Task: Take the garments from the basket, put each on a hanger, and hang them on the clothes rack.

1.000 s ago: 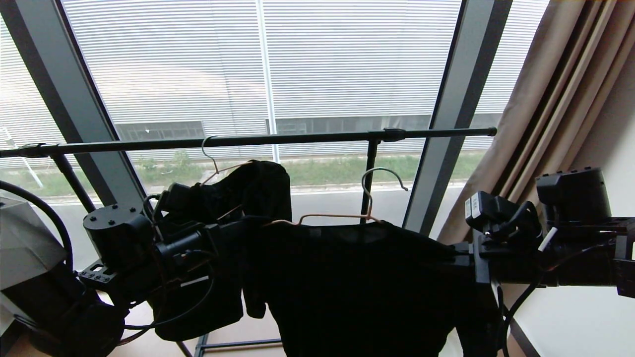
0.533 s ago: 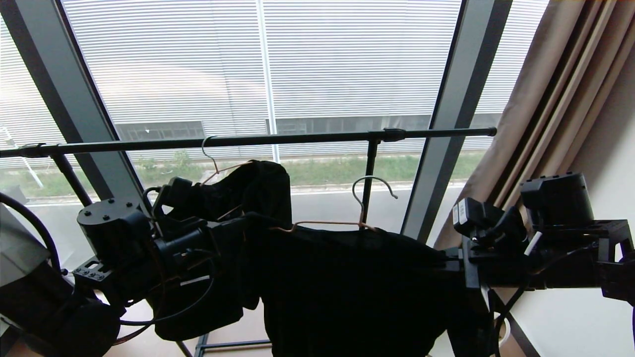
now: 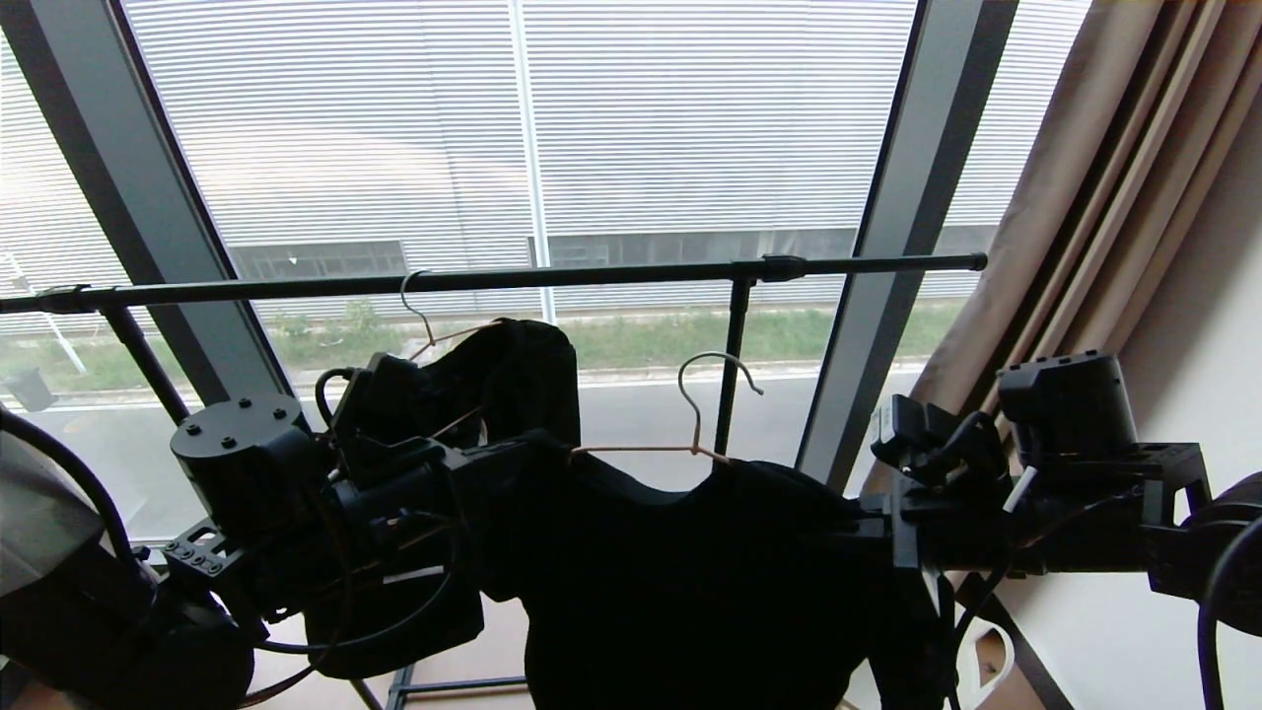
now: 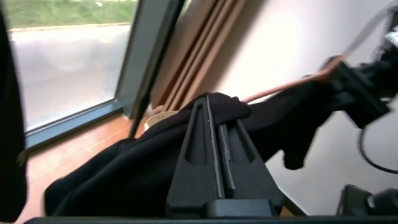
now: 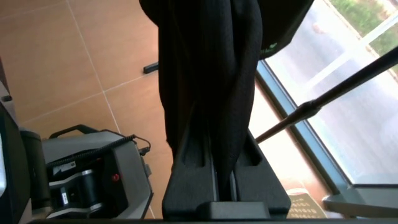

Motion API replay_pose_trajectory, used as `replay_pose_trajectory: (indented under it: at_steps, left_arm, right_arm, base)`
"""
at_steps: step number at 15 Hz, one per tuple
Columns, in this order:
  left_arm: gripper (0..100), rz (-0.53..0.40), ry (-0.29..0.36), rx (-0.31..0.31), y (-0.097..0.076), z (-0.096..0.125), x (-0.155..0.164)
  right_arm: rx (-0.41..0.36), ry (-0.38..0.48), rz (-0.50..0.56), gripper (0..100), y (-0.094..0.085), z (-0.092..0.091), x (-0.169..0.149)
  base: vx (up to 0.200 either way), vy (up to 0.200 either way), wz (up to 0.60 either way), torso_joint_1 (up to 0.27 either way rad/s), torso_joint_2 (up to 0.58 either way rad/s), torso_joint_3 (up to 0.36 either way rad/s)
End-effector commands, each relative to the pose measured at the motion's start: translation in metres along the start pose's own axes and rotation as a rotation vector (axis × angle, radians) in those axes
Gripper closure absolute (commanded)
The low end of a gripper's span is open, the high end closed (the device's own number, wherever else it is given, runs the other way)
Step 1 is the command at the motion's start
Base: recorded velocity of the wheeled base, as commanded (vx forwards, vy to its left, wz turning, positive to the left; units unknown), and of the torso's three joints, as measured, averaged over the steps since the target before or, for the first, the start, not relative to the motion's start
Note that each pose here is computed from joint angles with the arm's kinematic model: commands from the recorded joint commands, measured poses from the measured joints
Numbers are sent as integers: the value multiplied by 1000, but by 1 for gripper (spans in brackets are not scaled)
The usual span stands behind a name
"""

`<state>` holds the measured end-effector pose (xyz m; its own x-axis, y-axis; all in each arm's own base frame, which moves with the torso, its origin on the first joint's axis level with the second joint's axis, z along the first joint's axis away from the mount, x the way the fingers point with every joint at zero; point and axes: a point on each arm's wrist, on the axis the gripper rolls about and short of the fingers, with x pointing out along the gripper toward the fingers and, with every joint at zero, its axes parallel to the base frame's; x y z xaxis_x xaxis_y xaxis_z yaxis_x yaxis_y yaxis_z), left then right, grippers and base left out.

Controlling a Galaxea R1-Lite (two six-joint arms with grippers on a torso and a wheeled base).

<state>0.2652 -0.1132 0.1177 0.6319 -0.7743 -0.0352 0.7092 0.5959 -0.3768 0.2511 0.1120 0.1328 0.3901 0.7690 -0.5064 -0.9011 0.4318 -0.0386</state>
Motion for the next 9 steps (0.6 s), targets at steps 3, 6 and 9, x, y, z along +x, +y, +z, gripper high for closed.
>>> replay_pose_trajectory:
  at_steps: [3,6,9]
  left_arm:
    - [100,-52,-9,16,-17,4,0]
    - [100,-71,-21,27,-23,7,1]
    - [100,-132,-20,38,-38,7,8]
  right_arm:
    - [11,29,-12,100,-1,-2,8]
    - [22,31,-9,100,2,-1,10]
    - [31,-2,-20,100,2,1,12]
  base:
    - [0,0,0,0,0,0]
    - [0,0,0,0,0,0]
    - [0,0,0,0,0,0]
